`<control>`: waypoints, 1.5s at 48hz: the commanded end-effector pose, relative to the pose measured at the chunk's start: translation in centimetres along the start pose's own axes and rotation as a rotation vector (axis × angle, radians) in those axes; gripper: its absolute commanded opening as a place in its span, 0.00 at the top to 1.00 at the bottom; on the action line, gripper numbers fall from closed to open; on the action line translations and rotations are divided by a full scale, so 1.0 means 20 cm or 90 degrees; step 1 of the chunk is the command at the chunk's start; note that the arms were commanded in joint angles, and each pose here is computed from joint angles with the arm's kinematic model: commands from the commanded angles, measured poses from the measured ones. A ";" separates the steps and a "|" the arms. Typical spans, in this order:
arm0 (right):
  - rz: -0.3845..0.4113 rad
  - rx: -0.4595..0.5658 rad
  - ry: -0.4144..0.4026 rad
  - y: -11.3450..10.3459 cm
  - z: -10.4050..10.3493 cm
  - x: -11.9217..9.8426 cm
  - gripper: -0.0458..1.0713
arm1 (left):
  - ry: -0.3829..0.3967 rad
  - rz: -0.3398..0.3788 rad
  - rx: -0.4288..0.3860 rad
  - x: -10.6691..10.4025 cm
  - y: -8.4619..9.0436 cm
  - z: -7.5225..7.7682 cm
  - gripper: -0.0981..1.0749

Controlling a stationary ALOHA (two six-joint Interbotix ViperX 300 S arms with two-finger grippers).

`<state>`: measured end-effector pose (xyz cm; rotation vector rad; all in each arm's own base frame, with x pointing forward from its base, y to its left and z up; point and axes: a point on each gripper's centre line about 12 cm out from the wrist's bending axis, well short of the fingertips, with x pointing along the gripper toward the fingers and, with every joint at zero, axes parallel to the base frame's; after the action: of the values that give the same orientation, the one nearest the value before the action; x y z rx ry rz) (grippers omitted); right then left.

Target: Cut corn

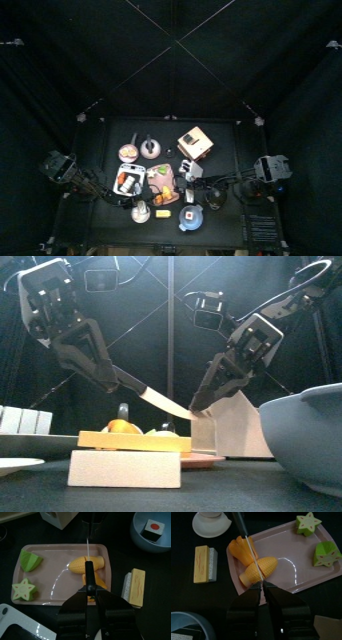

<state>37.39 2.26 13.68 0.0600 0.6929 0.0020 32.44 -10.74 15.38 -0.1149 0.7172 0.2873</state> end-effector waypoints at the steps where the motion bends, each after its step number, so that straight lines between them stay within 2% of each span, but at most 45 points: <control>1: 0.001 0.000 -0.023 0.00 0.07 -0.01 0.54 | -0.015 -0.009 -0.013 -0.02 -0.02 0.05 0.59; 12: 0.001 0.001 -0.020 0.00 0.06 0.00 0.50 | -0.014 -0.007 -0.011 -0.02 -0.02 0.05 0.59; 21: 0.004 -0.001 -0.028 0.01 0.08 -0.04 0.34 | -0.013 -0.006 -0.011 -0.02 -0.02 0.04 0.59; 27: 0.004 -0.007 -0.032 0.00 0.09 -0.04 0.28 | -0.014 -0.007 -0.011 -0.02 -0.02 0.04 0.59; 42: -0.004 -0.022 -0.040 -0.03 0.11 -0.04 0.28 | -0.012 -0.007 -0.010 -0.02 -0.02 0.04 0.59; 52: -0.009 -0.021 -0.029 -0.04 0.11 0.03 0.28 | -0.014 -0.008 -0.010 -0.02 -0.02 0.04 0.59; 72: -0.012 -0.026 -0.017 -0.05 0.09 0.08 0.31 | -0.011 -0.006 -0.010 -0.02 -0.02 0.03 0.59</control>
<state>38.94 1.14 12.86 0.0154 0.7073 -0.0021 32.37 -10.80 15.31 -0.1167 0.7207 0.2902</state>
